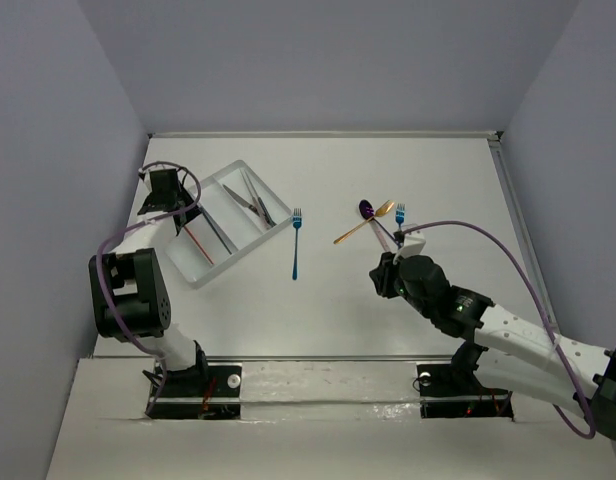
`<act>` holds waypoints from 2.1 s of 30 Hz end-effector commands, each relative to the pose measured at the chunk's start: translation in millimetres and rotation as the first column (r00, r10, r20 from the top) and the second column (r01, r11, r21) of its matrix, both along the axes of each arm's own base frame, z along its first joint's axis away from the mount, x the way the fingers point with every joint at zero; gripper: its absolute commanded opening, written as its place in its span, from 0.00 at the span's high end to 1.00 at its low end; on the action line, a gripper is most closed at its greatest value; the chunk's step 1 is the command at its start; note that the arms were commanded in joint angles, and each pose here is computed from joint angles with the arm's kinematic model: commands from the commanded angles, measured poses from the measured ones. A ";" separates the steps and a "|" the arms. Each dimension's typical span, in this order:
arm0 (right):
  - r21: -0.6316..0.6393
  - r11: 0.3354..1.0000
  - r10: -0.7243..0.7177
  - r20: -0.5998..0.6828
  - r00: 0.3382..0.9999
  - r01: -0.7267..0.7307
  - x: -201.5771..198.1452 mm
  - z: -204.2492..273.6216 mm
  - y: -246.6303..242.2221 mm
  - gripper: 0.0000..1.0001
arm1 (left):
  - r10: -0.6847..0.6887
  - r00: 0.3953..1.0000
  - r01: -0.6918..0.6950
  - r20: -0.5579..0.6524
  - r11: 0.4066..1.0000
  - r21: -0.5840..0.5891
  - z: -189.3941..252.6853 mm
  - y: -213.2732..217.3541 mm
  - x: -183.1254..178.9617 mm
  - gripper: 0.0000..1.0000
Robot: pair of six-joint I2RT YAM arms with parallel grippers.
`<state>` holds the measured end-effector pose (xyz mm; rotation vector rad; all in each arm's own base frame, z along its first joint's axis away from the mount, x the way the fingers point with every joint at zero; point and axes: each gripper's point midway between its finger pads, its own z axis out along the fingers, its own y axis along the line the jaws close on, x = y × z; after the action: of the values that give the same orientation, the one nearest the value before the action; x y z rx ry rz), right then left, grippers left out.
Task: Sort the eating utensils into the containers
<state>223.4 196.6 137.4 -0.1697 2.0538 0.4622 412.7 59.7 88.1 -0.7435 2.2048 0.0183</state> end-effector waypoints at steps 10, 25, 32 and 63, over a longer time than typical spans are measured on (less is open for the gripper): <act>0.034 0.999 -0.018 0.047 0.999 0.017 6.5 11.2 0.3 0.68 | -0.440 0.812 0.461 0.384 0.886 0.042 146.6 -196.3 -28.7 0.58; 0.043 0.997 -0.062 0.065 0.996 0.059 7.7 16.6 -9.0 0.68 | -0.601 0.785 0.594 0.154 0.799 0.089 23.4 -293.6 -60.4 0.64; 0.038 0.998 -0.053 0.063 0.997 0.051 8.4 14.6 -6.4 0.68 | -0.626 0.776 0.616 0.078 0.778 0.122 -12.6 -302.9 -52.6 0.66; 0.042 0.998 -0.041 0.058 0.997 0.038 8.7 11.7 -2.4 0.68 | -0.573 0.753 0.562 0.322 0.816 0.138 107.5 -293.7 -24.9 1.00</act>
<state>225.3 189.9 139.0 -0.1404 2.0308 0.4429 366.5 -259.1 105.4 0.1274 2.1565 -0.2810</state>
